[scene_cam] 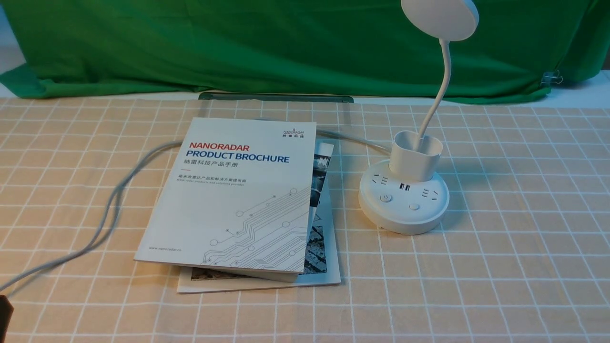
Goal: Turn on the table lamp on the light coffee tablecloth with your hand.
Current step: 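Press the button on the base of the white desk lamp with the right gripper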
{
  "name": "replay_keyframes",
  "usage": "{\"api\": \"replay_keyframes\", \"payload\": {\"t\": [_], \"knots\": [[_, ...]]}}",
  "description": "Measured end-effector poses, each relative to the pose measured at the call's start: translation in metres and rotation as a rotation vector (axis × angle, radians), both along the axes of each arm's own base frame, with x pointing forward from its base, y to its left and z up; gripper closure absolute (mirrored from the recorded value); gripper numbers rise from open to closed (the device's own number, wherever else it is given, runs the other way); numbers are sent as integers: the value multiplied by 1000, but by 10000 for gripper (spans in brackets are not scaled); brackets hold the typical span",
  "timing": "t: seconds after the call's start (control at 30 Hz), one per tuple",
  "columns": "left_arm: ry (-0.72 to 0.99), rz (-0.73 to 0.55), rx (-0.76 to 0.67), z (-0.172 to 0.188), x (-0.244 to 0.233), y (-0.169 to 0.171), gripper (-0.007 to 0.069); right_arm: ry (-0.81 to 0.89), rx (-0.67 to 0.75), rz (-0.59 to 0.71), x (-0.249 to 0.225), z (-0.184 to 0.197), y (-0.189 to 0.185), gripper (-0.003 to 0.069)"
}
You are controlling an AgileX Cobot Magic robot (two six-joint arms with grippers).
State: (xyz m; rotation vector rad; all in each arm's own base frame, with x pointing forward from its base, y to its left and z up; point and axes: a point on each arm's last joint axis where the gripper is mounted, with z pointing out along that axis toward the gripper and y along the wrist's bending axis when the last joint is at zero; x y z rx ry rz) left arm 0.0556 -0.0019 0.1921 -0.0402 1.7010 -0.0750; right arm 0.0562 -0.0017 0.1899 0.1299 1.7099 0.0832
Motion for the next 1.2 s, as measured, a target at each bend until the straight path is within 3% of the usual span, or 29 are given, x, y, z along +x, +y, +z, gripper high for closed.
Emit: {"api": "replay_keyframes", "payload": {"t": [0.07, 0.23, 0.37, 0.43, 0.53, 0.77, 0.93, 1.03, 1.07, 1.1, 1.2], "knots": [[0, 0, 0, 0, 0, 0, 604, -1, 28, -4, 0, 0, 0, 419], [0, 0, 0, 0, 0, 0, 604, -8, 268, -38, 0, 0, 0, 419], [0, 0, 0, 0, 0, 0, 604, -22, 820, -111, 0, 1, 0, 419], [0, 0, 0, 0, 0, 0, 604, -21, 1029, -141, 0, 0, 1, 419], [0, 0, 0, 0, 0, 0, 604, -15, 1146, -163, 0, 0, 1, 419], [0, 0, 0, 0, 0, 0, 604, -12, 949, -132, 0, 0, 1, 419], [0, 0, 0, 0, 0, 0, 604, -123, 739, -13, 0, 17, 3, 424], [0, 0, 0, 0, 0, 0, 604, -197, 473, 82, -3, 60, 6, 495], [0, 0, 0, 0, 0, 0, 604, -198, 451, 87, -3, 63, 6, 503], [0, 0, 0, 0, 0, 0, 604, -172, 261, 128, -2, 95, 8, 582], [0, 0, 0, 0, 0, 0, 604, -62, 2, 196, 8, 138, 13, 628]]}}
